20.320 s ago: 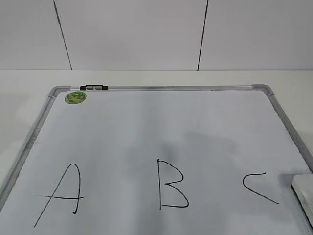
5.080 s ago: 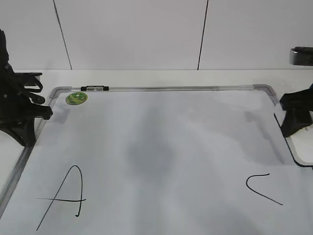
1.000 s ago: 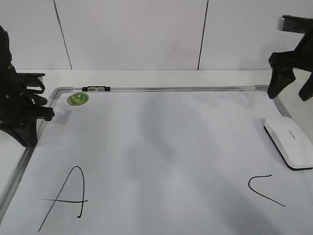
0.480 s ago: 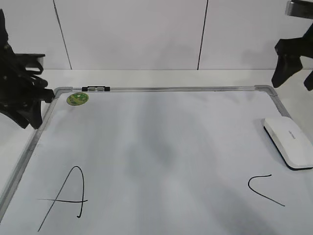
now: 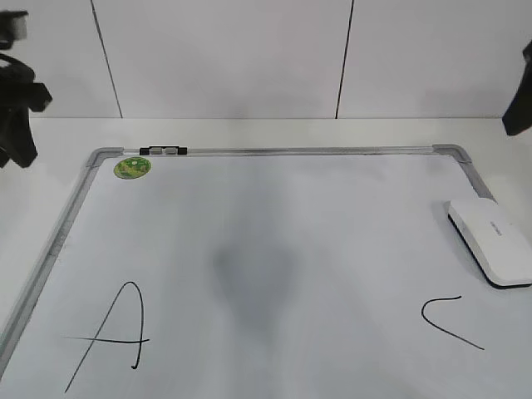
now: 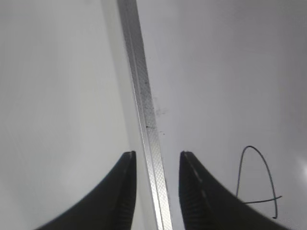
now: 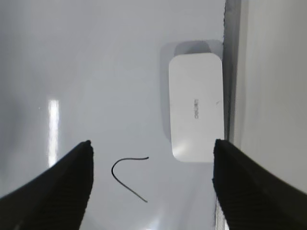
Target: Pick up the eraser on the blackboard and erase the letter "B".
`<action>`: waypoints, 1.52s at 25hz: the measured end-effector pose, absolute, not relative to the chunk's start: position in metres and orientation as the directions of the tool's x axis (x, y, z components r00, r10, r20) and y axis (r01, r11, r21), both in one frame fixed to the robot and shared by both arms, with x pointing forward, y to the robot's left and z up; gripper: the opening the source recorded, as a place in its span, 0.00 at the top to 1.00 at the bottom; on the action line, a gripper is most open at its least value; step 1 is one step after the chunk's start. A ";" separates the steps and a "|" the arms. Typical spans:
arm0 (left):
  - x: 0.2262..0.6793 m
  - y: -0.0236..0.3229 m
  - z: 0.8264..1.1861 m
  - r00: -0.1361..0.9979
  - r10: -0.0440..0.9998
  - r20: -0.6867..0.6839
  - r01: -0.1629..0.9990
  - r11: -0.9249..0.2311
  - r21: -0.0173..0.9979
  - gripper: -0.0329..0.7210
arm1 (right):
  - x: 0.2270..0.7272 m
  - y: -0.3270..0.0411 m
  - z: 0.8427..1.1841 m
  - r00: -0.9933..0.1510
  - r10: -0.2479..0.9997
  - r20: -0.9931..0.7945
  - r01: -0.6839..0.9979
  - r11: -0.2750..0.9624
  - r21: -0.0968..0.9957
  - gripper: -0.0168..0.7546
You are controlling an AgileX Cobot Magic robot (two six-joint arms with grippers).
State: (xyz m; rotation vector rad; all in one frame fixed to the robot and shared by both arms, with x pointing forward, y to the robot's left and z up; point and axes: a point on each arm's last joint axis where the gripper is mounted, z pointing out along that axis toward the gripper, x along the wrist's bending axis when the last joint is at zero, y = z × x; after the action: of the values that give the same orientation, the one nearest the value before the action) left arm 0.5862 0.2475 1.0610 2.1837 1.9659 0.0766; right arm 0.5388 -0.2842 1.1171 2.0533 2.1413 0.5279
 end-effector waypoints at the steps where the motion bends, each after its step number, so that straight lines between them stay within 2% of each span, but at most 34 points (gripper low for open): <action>1: 0.580 0.248 1.070 0.114 0.988 -0.105 0.974 -0.090 0.205 0.64 | 0.526 -0.284 1.121 -0.069 0.987 0.146 0.938 0.014 0.345 0.21; 6: 0.524 0.254 1.106 0.123 0.985 -0.118 0.953 -0.084 0.291 0.64 | 0.464 -0.284 1.126 -0.073 0.987 0.146 0.926 0.013 0.378 0.21; 13: 0.429 0.268 1.128 0.137 0.986 -0.094 0.908 -0.087 0.409 0.64 | 0.358 -0.284 1.135 -0.100 0.987 0.124 0.839 0.017 0.544 0.21; 18: 0.359 0.277 1.133 0.151 0.984 -0.092 0.847 -0.081 0.526 0.64 | 0.279 -0.284 1.131 -0.126 0.987 0.095 0.696 0.020 0.718 0.21; 24: 0.294 0.286 1.120 0.165 0.982 -0.087 0.757 -0.070 0.649 0.64 | 0.199 -0.284 1.117 -0.147 0.987 0.057 0.445 0.015 0.895 0.22; 27: 0.266 0.290 1.109 0.172 0.981 -0.084 0.705 -0.064 0.706 0.64 | 0.184 -0.284 1.103 -0.131 0.987 0.092 0.399 -0.032 0.916 0.22; 32: 0.228 0.295 1.087 0.184 0.980 -0.077 0.606 -0.051 0.794 0.64 | 0.201 -0.284 1.074 -0.105 0.986 0.131 0.503 -0.061 0.862 0.22; 36: 0.213 0.297 1.065 0.197 0.978 -0.063 0.556 -0.058 0.829 0.64 | 0.213 -0.286 1.051 -0.095 0.990 0.104 0.576 -0.030 0.817 0.22; 38: 0.215 0.297 1.058 0.199 0.978 -0.055 0.576 -0.072 0.814 0.64 | 0.214 -0.287 1.049 -0.105 0.992 0.072 0.579 0.002 0.816 0.22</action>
State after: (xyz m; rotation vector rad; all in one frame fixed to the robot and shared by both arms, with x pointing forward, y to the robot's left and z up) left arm 0.2154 0.2965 1.0575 1.7437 1.4665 0.6962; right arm 0.2138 -0.2870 1.0494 1.6203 1.7343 0.9723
